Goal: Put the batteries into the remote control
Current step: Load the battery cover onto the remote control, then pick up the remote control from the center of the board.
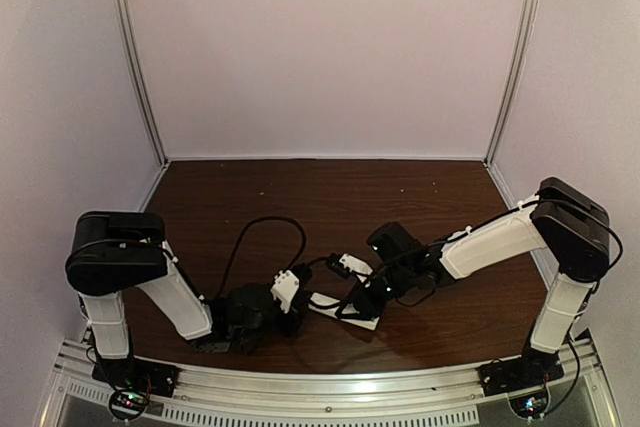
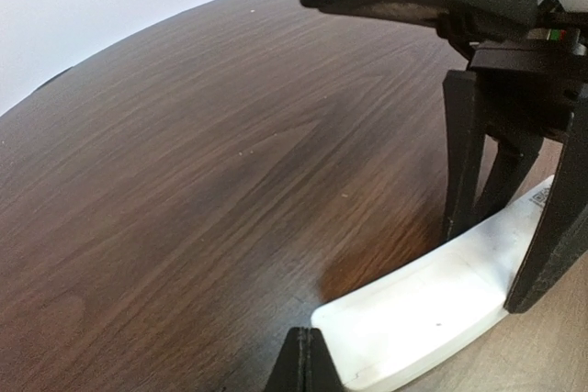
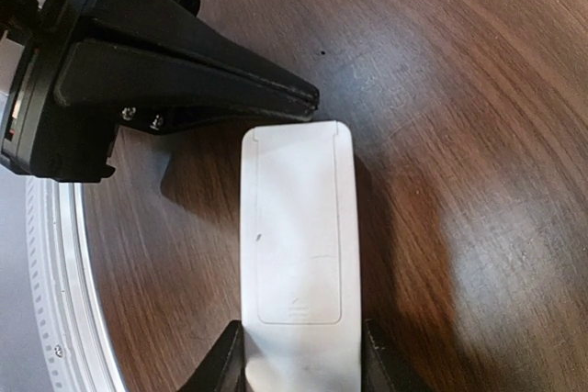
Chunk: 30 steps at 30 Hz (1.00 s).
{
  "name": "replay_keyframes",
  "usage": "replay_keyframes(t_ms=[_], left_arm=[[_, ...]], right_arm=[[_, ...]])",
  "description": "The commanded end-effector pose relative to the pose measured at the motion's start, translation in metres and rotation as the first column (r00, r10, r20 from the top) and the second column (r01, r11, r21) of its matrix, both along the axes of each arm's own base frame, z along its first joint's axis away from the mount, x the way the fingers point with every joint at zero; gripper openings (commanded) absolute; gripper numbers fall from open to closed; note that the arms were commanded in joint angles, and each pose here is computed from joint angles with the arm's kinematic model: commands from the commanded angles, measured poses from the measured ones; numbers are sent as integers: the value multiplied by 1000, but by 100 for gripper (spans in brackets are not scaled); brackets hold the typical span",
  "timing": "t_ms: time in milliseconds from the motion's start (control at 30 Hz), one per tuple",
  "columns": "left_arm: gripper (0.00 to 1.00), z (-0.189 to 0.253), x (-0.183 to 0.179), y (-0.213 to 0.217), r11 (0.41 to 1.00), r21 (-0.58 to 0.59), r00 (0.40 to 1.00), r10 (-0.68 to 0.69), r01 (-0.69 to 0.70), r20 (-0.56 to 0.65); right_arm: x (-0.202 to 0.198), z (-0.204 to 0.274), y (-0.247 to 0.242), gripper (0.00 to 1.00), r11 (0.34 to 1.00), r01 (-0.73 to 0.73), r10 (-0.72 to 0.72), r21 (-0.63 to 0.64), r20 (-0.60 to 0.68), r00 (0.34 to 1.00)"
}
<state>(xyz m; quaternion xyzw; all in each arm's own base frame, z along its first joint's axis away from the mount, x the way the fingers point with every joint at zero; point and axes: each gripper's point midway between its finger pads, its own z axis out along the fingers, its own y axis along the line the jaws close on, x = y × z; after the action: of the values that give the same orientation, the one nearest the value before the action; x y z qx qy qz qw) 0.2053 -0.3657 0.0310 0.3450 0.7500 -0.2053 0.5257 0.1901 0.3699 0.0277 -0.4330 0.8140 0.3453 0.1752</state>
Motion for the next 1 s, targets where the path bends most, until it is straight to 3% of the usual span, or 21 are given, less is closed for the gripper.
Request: replay_keyframes(t_ms=[0,167,267,333,600,667,800,900,967], left_arm=[[0,3,-25,-24,987,-89,988,-140,133,-71],[0,4,-26,-24,987,-96,988,-135,127,-72],[0,11,-11,-4,994,-107,999,-24,19,-42],[6,19,2,15,989,-133,998,54,-59,-43],[40,56,23,61,959,-203,978,183,-200,-101],[53,73,23,68,957,-211,979,190,-201,-72],[94,98,25,93,951,-184,967,255,-251,-1],[97,120,14,98,969,-179,980,186,-170,75],[97,131,-2,93,988,-148,986,63,-40,152]], right_arm=[[0,-38,-31,0,985,84,-92,-149,-48,995],[0,-37,-31,0,985,84,-92,-148,-45,995],[2,-34,-34,0,983,97,-102,-158,-27,994],[4,-33,-37,0,980,105,-108,-170,-8,994],[10,-19,-39,0,980,102,-95,-170,48,994],[8,-14,-34,0,985,84,-81,-150,31,996],[0,-6,-25,0,993,50,-54,-108,-32,998],[-7,5,-16,0,997,31,-37,-65,-90,995],[-11,12,-12,0,999,22,-27,-39,-123,992]])
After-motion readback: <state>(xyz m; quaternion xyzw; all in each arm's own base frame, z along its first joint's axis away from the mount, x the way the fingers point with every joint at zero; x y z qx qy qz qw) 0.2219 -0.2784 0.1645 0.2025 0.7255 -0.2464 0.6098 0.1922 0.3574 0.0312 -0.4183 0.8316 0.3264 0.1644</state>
